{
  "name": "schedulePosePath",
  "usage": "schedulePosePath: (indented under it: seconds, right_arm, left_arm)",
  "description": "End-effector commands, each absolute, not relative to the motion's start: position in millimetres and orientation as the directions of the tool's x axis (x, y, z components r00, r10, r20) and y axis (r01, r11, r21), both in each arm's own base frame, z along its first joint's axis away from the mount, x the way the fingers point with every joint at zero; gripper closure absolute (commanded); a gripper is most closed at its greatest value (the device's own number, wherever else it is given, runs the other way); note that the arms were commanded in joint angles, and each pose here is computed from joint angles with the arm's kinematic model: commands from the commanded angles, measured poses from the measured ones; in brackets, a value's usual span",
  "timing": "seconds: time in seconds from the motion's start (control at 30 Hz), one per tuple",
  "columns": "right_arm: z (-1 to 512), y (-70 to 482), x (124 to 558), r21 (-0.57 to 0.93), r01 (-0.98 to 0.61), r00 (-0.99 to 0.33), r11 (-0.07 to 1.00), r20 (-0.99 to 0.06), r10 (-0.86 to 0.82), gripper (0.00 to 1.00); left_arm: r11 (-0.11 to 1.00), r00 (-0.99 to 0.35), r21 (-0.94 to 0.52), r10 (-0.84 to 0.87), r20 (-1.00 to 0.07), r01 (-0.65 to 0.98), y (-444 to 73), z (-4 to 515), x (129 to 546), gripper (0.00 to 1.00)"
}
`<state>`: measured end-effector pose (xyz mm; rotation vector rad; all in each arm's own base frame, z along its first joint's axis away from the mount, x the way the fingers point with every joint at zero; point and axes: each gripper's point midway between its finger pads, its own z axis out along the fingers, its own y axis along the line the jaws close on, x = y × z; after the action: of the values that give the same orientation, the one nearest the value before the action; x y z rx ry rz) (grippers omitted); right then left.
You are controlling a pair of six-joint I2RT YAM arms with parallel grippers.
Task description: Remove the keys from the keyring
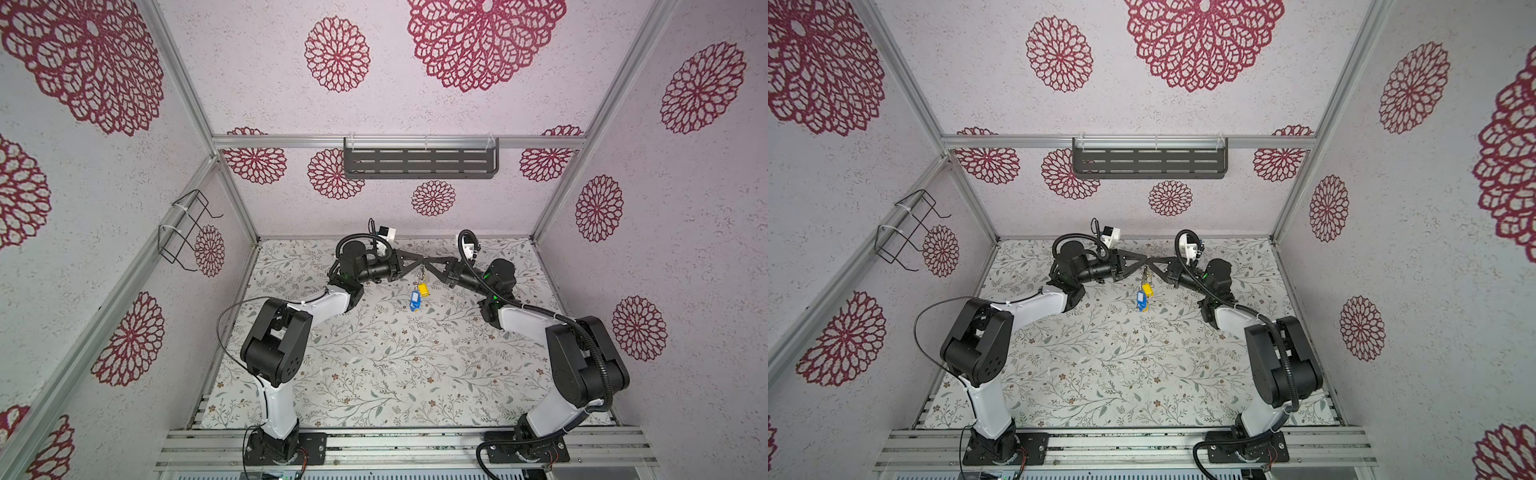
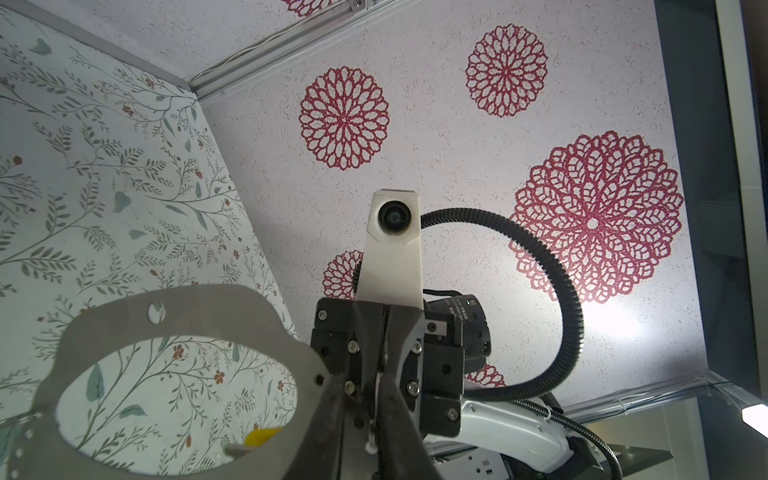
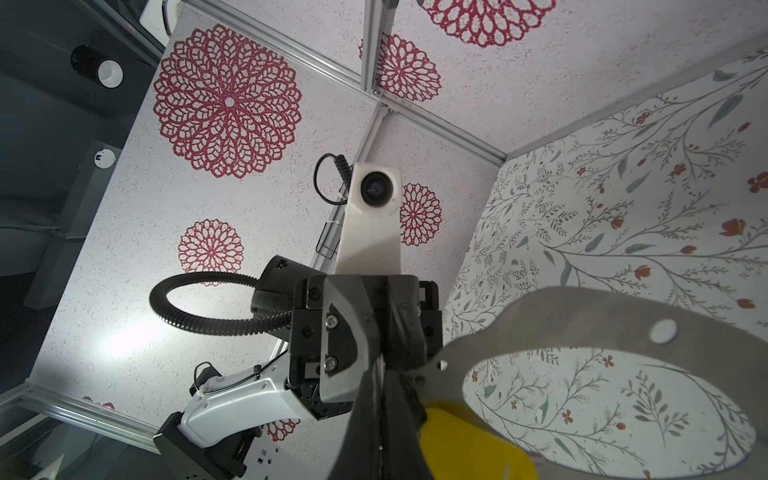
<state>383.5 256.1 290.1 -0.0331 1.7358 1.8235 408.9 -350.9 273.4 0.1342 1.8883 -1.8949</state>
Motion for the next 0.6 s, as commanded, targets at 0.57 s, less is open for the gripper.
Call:
schedulePosePath:
  seconds: [0.57]
  right_arm:
    - [302,264,395,0.877,-0.472,-0.764,0.088,-0.457,0.455,1.00]
  left_arm:
    - [-0.012,-0.901,-0.922,-0.219,-0.375,0.387,-358,272,397,0.89]
